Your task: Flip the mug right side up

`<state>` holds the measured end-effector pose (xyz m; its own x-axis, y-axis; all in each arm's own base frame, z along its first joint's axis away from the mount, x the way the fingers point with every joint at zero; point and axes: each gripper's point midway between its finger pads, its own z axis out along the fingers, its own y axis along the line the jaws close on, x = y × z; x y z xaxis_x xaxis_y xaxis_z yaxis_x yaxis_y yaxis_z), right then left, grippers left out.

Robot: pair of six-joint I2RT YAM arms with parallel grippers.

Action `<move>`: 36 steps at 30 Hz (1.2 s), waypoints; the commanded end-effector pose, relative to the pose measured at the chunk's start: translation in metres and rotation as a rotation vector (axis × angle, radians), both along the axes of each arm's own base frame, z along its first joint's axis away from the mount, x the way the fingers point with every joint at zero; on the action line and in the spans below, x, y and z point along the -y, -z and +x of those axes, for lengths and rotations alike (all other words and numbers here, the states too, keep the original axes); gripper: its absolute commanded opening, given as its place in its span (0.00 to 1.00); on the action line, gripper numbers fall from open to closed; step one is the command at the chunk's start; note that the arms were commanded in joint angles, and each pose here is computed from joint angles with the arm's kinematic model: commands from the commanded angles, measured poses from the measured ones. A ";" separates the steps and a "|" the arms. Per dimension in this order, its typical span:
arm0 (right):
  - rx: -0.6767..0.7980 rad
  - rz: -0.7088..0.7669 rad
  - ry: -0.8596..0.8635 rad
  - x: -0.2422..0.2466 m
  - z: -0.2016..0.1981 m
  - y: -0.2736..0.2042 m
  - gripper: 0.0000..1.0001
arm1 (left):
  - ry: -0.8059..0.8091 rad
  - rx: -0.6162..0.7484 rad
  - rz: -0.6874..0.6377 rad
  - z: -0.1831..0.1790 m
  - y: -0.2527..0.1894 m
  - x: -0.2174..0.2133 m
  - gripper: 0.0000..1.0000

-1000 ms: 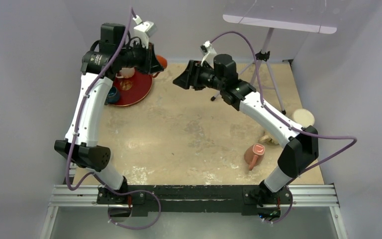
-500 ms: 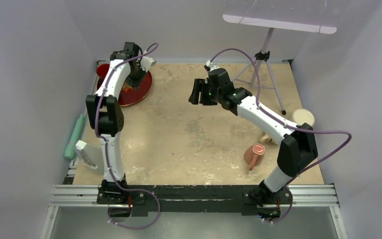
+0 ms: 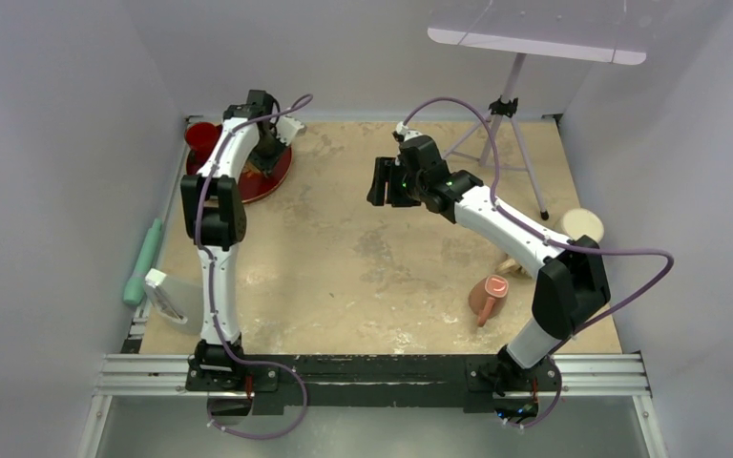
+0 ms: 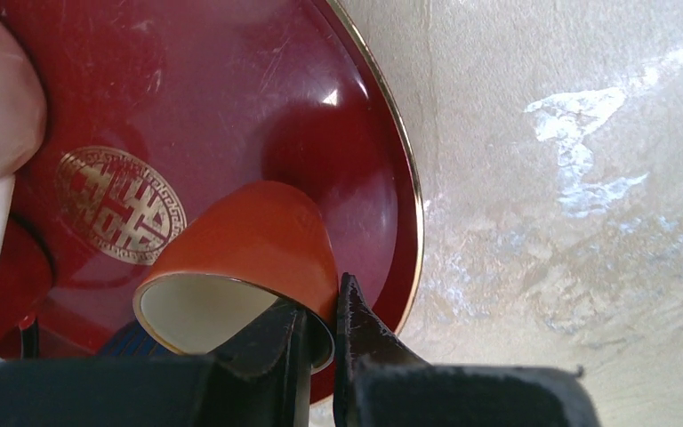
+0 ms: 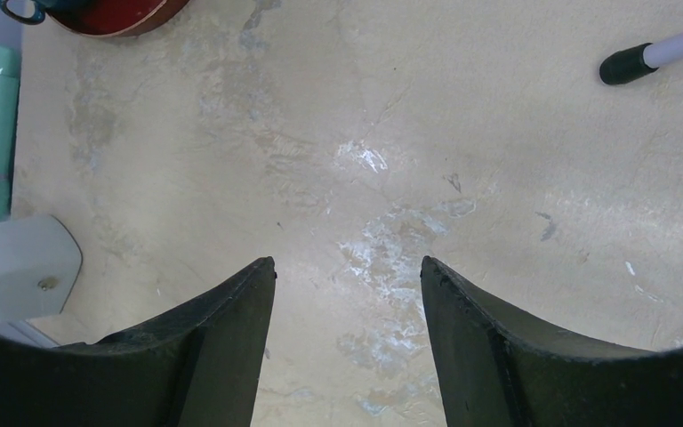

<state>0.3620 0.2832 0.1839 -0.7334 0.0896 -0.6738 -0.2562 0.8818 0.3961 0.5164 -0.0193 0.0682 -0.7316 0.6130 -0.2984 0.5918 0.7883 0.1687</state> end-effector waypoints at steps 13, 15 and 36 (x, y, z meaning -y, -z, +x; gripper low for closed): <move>0.079 0.008 0.004 0.002 0.008 -0.036 0.65 | 0.023 0.219 -0.008 0.032 -0.066 0.005 0.51; 0.085 0.011 0.000 0.001 0.009 -0.038 0.65 | 0.032 0.262 -0.041 0.025 -0.093 0.014 0.56; 0.071 -0.030 0.063 0.017 0.004 -0.024 0.64 | -0.005 0.075 0.108 -0.040 -0.017 -0.016 0.00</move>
<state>0.3663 0.2734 0.1906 -0.7124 0.0890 -0.6961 -0.2345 0.9048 0.3556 0.4603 -0.0080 0.0915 -0.7116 0.6392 -0.2916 0.5874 0.7690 0.2522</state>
